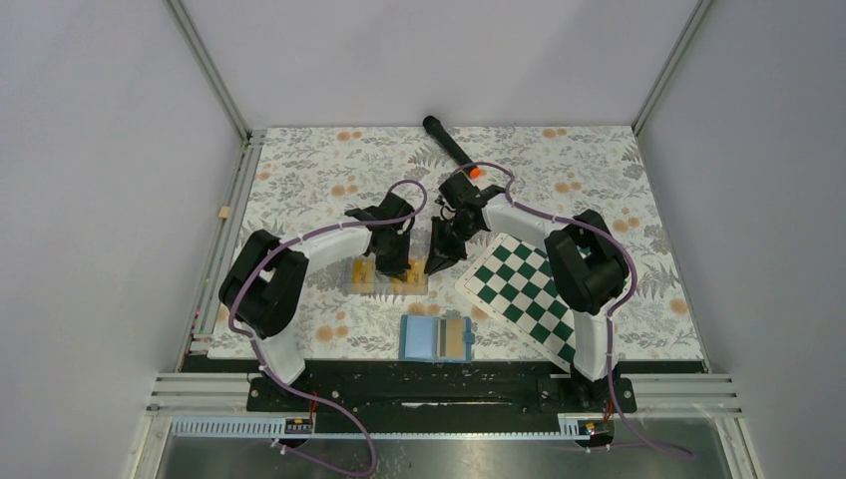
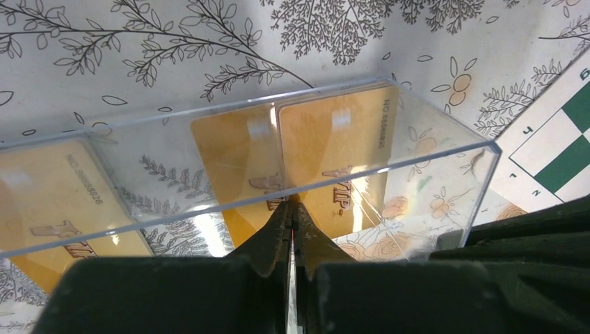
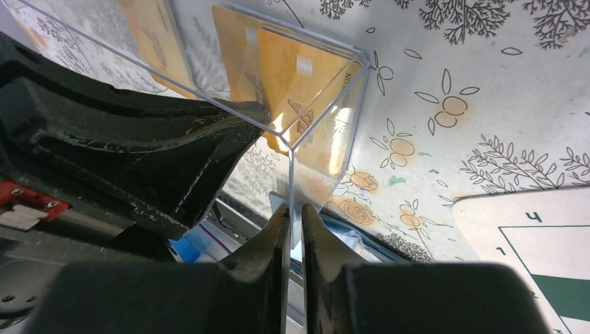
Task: Put the credit cards into the card holder
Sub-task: Pick up the credit card from the storage box.
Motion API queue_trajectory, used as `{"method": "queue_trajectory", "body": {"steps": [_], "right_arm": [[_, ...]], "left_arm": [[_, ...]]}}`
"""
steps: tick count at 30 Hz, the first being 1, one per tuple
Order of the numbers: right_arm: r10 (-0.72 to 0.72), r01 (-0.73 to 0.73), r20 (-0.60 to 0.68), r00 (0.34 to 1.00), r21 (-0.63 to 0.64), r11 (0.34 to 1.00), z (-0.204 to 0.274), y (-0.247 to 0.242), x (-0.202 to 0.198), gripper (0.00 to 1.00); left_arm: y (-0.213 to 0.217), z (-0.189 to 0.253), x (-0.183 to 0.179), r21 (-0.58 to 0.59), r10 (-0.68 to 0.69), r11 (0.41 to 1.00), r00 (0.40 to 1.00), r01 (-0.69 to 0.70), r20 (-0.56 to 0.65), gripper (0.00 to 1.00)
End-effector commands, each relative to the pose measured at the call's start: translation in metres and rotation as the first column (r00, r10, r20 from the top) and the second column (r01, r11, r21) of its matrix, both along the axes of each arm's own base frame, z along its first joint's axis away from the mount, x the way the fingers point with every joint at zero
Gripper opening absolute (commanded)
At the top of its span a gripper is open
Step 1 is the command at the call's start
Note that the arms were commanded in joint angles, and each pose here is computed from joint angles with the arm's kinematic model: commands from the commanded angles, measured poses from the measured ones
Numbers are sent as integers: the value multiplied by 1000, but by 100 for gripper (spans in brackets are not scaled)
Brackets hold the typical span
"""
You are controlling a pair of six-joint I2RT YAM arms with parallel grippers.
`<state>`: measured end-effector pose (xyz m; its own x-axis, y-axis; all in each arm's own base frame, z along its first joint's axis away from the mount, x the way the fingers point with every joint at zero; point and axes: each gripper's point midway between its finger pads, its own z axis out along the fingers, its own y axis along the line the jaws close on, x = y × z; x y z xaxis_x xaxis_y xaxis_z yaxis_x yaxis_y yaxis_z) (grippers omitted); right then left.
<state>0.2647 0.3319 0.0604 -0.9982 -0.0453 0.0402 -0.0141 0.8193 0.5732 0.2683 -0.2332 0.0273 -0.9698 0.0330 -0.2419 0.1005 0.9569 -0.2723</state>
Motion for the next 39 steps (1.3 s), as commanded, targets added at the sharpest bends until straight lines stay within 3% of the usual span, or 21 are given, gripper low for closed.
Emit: {"method": "queue_trajectory", "body": {"steps": [1, 11, 19, 29, 34, 39], "right_arm": [[16, -16, 5, 1000, 36, 999, 6, 8, -6, 4], [13, -13, -1, 1000, 50, 999, 7, 10, -6, 3], [13, -13, 1, 1000, 47, 999, 7, 8, -8, 3], [14, -14, 3, 1000, 45, 999, 6, 7, -8, 3], [15, -15, 4, 1000, 45, 999, 6, 7, -8, 3], [16, -17, 9, 1000, 46, 999, 8, 7, -8, 3]], "left_arm": [[-39, 47, 12, -159, -40, 986, 993, 57, 107, 0], [-26, 39, 5, -42, -78, 996, 993, 82, 92, 0], [-41, 56, 6, -131, -66, 988, 990, 82, 124, 0], [-44, 52, 4, -161, -55, 984, 991, 75, 124, 0], [-43, 36, -1, -146, -62, 987, 995, 72, 76, 12], [-42, 25, -4, -132, -60, 989, 997, 65, 48, 13]]}}
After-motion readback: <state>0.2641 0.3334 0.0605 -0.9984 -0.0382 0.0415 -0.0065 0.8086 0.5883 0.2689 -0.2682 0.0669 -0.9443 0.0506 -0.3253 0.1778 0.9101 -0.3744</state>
